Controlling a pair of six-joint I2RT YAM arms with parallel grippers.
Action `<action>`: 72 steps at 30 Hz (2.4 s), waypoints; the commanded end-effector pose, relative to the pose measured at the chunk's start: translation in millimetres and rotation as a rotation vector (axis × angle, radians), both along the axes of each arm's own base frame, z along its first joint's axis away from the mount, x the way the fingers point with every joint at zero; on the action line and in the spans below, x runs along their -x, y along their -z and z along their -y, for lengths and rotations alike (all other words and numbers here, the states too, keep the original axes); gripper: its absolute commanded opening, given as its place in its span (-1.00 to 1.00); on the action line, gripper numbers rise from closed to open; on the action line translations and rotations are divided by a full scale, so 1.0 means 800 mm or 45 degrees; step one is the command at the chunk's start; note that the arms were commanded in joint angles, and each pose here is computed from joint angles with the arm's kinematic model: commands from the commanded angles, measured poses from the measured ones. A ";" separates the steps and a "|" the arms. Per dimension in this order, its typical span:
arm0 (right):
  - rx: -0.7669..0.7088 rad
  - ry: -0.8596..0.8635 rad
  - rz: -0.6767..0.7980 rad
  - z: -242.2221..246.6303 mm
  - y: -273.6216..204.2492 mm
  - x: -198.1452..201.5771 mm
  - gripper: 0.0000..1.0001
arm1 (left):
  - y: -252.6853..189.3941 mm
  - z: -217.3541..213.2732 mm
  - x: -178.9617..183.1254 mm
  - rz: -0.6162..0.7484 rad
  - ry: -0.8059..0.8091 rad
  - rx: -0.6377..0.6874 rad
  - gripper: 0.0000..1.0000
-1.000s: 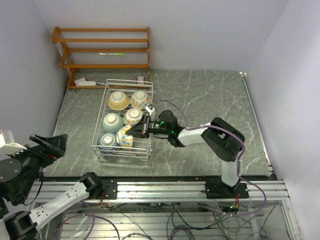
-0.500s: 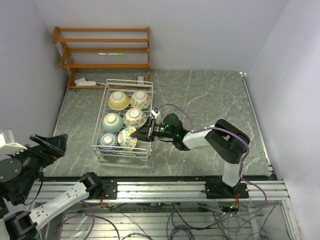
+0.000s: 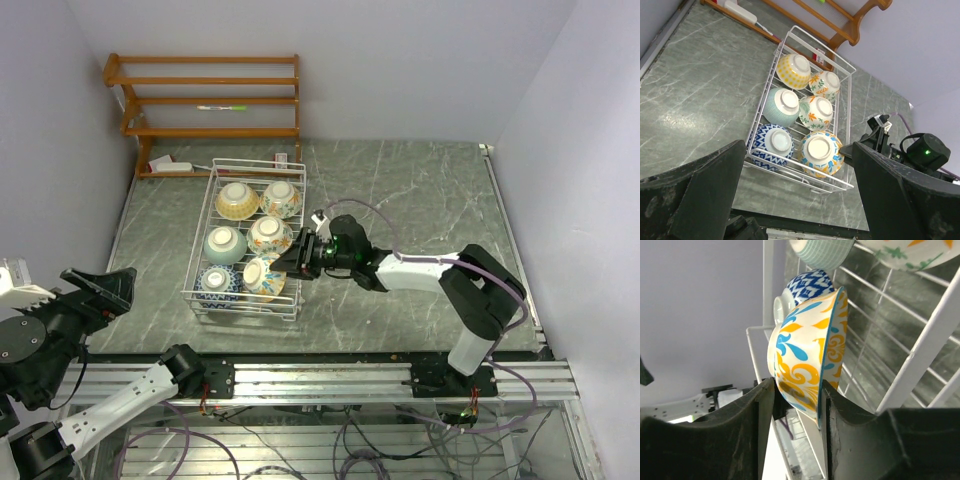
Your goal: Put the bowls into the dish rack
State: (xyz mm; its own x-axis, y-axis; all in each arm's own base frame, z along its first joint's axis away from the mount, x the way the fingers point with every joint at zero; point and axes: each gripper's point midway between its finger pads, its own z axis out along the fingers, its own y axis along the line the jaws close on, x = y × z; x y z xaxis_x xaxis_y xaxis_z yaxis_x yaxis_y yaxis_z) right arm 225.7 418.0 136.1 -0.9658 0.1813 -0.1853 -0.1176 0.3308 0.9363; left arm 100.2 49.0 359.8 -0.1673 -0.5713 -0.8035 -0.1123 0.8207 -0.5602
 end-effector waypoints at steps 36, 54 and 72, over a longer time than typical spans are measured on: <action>0.851 -0.083 0.215 0.035 0.056 -0.044 0.25 | 0.002 -0.005 0.003 0.009 -0.010 0.028 0.98; 0.902 -0.068 0.374 0.028 0.006 -0.068 0.32 | 0.002 -0.003 -0.001 -0.022 -0.014 -0.025 0.98; 1.299 0.228 0.595 0.190 -0.127 -0.070 1.00 | 0.028 0.087 -0.034 -0.207 0.241 -0.186 0.98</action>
State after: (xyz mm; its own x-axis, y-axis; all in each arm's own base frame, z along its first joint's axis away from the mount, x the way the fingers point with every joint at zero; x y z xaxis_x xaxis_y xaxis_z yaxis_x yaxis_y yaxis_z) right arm 286.6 318.6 223.4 -0.7521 -0.1579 -0.6398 -0.3554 0.9148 0.1920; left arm 119.3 4.2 336.7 -0.3527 -0.4289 -0.8316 -0.0955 0.9006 -0.4240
